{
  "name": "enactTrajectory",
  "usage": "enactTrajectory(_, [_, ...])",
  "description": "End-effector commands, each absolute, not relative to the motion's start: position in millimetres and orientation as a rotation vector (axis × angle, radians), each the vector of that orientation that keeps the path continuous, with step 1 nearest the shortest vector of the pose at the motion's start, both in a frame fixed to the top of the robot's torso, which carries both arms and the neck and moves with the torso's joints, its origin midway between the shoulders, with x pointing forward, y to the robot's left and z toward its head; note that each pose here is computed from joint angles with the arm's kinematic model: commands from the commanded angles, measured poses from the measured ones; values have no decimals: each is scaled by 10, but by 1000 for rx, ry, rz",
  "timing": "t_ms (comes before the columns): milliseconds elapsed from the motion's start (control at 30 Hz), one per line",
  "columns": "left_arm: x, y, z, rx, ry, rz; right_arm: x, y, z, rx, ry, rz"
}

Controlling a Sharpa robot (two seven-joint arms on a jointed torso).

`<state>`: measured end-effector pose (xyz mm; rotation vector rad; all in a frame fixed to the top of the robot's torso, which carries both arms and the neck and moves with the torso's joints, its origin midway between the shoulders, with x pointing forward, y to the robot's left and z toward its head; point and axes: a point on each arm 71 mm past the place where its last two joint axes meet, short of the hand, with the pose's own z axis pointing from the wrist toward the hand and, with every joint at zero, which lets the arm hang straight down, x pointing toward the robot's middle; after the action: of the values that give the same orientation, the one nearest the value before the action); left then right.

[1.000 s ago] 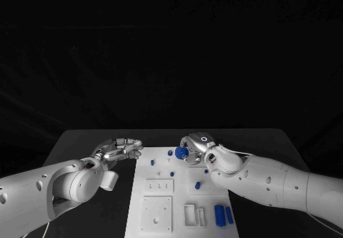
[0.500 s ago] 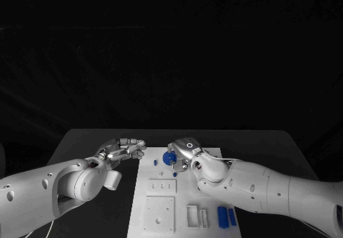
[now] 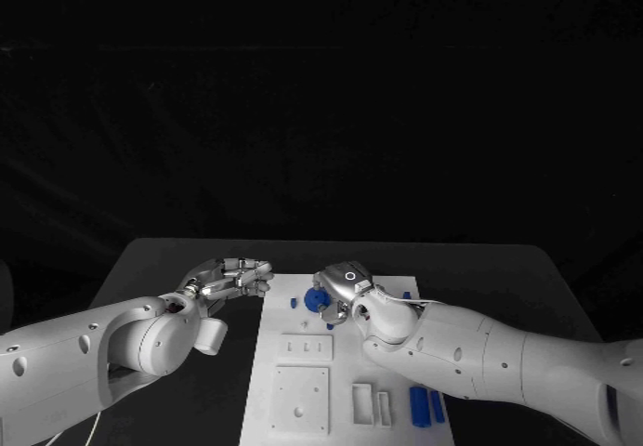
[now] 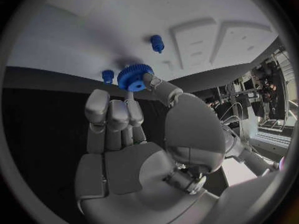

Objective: Assemble the parts on the task board

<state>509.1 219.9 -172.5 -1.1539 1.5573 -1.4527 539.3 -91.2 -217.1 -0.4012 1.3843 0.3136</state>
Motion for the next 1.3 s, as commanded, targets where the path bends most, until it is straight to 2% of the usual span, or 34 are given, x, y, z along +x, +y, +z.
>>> enactTrajectory(33, [5089, 2170, -1709, -1138, 1561, -1474, 5402, -902, -2199, -418, 1402, 287])
enactTrajectory(667, [5090, 2169, -1709, -1138, 1563, -1474, 5451, -988, -2204, -380, 1400, 238])
enactTrajectory(1300, [5090, 2173, -1710, -1139, 1563, -1472, 5431, -1003, -2205, -306, 1432, 329])
